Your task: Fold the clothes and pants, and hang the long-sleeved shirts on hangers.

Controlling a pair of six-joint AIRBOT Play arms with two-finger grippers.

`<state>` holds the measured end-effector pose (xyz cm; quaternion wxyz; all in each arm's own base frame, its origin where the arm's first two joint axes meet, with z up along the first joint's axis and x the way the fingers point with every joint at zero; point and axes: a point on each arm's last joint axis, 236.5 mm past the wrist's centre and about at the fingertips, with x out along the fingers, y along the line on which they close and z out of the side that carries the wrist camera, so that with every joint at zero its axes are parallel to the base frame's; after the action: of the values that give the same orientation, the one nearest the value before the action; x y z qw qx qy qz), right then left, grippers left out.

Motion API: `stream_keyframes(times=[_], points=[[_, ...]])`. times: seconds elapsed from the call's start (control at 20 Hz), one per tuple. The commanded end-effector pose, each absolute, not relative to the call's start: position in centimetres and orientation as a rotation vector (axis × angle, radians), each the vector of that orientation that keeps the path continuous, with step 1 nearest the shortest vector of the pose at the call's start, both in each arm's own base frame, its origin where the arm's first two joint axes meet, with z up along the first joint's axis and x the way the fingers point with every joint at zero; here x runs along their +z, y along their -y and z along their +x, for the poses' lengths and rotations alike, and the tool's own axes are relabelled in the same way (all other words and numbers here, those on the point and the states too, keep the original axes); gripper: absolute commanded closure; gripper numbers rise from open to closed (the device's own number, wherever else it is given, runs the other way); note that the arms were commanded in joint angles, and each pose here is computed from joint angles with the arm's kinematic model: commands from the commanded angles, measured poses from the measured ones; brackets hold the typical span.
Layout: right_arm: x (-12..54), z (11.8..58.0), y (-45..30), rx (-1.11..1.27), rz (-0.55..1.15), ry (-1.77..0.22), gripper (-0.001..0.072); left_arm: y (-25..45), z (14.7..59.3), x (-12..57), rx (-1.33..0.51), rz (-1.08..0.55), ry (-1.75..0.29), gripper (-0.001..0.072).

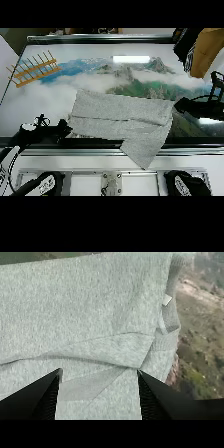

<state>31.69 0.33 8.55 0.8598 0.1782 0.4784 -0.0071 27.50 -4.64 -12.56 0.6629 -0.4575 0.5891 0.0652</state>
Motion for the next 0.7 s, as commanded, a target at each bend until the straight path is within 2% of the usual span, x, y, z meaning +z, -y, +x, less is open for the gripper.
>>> stream_keyframes(times=[0.0, 0.15, 0.35, 0.5, 0.65], points=[[5.9, 28.8, -1.0, -0.013, 0.399, -1.148, 0.0206, 4.9, 29.4, -10.9, 0.123, -0.989, -1.226, 0.0699], [1.0, 23.7, -0.4, -0.085, 0.493, -1.341, 0.0206, 5.6, 29.2, -8.8, 0.053, -0.848, -1.186, 0.0699], [-6.2, 17.5, 0.0, -0.27, 0.751, -1.49, 0.0206, 6.3, 27.2, -7.7, -0.001, -0.679, -1.223, 0.0699], [-9.2, 16.8, -3.0, -0.235, 0.883, -1.493, 0.0206, 7.8, 27.1, -6.9, -0.055, -0.641, -1.209, 0.0699], [-11.0, 16.4, -5.1, -0.197, 0.888, -1.496, 0.0208, 8.3, 26.9, -6.9, -0.072, -0.63, -1.217, 0.0699]])
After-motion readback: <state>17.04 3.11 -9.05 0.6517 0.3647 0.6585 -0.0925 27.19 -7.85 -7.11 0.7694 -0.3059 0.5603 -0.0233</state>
